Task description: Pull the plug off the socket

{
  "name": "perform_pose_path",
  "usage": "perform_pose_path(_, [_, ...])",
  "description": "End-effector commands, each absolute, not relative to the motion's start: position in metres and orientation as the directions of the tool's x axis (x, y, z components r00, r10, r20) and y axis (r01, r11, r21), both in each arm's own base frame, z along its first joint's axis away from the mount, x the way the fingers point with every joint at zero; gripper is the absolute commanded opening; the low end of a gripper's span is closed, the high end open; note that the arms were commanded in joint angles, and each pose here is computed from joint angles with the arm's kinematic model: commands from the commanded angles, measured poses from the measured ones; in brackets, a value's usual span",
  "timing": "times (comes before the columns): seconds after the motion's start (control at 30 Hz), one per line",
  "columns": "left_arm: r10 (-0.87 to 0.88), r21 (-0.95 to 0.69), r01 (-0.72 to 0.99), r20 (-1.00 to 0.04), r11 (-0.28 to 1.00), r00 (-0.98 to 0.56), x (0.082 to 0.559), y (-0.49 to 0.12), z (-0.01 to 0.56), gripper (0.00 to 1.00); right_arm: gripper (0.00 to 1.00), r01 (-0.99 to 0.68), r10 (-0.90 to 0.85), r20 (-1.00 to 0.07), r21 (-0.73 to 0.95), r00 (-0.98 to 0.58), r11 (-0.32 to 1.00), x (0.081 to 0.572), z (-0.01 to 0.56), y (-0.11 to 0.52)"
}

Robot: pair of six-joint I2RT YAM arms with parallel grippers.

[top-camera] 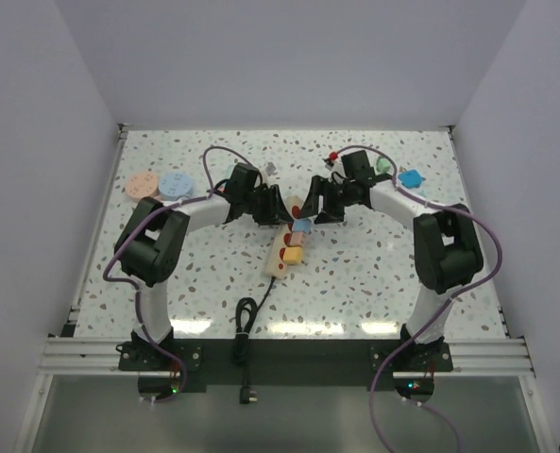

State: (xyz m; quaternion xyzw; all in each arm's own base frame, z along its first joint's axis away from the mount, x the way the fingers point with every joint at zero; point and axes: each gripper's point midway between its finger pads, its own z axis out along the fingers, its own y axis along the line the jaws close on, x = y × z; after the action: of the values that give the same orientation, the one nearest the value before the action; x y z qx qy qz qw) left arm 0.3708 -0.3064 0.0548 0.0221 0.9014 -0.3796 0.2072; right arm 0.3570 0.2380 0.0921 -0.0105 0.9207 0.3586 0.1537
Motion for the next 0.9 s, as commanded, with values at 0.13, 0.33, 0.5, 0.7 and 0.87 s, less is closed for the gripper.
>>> perform_pose_path(0.13, [-0.171,-0.727,0.266,-0.466,0.632,-0.868,0.390,-0.320,0.097,0.00,0.61,-0.098,0.100,-0.251,0.668,-0.963,0.737,0.353,0.068,0.257])
perform_pose_path(0.33, [-0.174,-0.732,0.265,-0.464,0.628,-0.869,0.388,-0.320,0.099,0.00,0.41,-0.060,0.129,-0.217,0.695,-0.968,0.716,0.361,0.058,0.267])
perform_pose_path(0.5, [-0.172,-0.731,0.261,-0.460,0.631,-0.871,0.386,-0.319,0.095,0.00,0.05,-0.045,0.143,-0.210,0.695,-0.967,0.717,0.364,0.060,0.268])
perform_pose_path(0.7, [-0.182,-0.715,0.214,-0.434,0.666,-0.882,0.384,-0.301,0.070,0.00,0.00,-0.083,0.079,-0.198,0.694,-0.977,0.715,0.348,0.095,0.258])
perform_pose_path(0.87, [-0.198,-0.710,0.163,-0.397,0.685,-0.896,0.381,-0.281,0.048,0.00,0.00,-0.187,-0.053,-0.204,0.727,-0.978,0.660,0.342,0.125,0.247])
